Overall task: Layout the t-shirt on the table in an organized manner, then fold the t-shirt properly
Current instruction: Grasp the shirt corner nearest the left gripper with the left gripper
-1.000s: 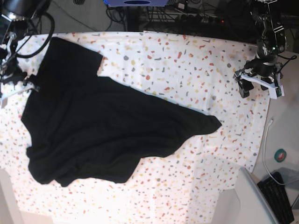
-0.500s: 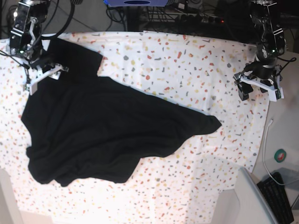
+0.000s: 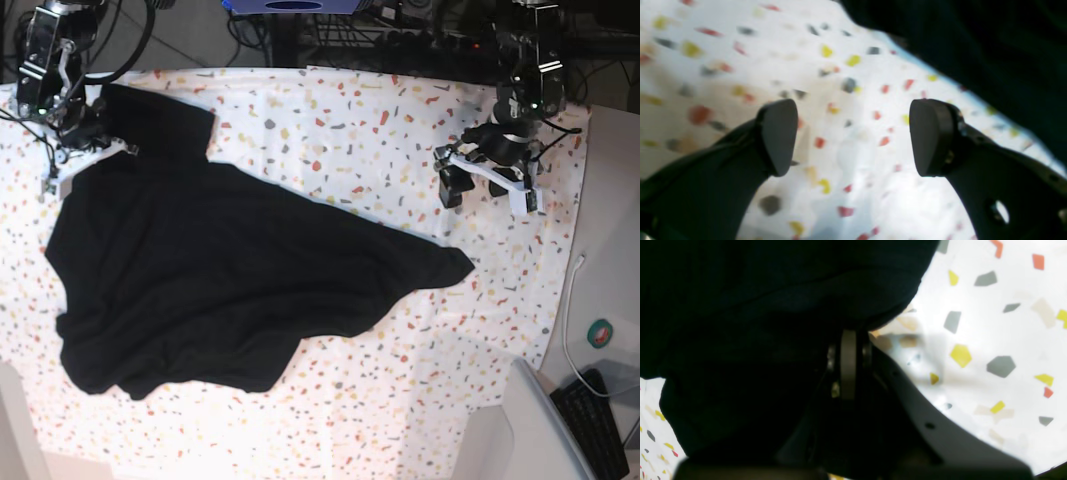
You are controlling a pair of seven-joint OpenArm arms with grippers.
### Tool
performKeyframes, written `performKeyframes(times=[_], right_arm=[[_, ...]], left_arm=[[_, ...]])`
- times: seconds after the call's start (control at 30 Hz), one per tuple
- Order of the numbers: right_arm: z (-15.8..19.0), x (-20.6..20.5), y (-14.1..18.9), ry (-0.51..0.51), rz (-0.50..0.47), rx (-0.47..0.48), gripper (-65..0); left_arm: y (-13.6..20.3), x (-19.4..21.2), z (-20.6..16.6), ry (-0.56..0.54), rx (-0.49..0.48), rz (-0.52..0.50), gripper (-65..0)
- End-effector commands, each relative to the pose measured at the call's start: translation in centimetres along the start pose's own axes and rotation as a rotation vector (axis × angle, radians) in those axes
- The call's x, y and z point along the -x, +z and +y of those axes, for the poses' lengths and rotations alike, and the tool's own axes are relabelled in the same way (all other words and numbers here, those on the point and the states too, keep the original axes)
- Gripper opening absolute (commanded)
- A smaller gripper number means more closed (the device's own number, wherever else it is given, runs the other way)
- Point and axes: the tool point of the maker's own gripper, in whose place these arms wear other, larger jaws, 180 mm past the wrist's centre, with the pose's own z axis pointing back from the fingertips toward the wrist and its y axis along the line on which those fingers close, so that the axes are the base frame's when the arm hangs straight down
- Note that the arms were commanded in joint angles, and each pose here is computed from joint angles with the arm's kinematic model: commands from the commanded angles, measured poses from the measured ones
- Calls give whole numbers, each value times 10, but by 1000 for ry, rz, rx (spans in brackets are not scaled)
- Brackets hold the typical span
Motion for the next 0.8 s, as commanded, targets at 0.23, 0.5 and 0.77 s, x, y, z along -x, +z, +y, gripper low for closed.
performKeyframes(times=[0.23,0.5,0.77], right_arm=[[3,8,-1,-1,41,-18,-650],[5,8,-1,7,43,-21,-650],[5,8,-1,6,43,-20,-650]], left_arm=[[-31,-54,7,105,-31,-124,-151],[-69,-81,-13,44,23,-101,-151],[-93,-83,-29,54,47,-61,-151]])
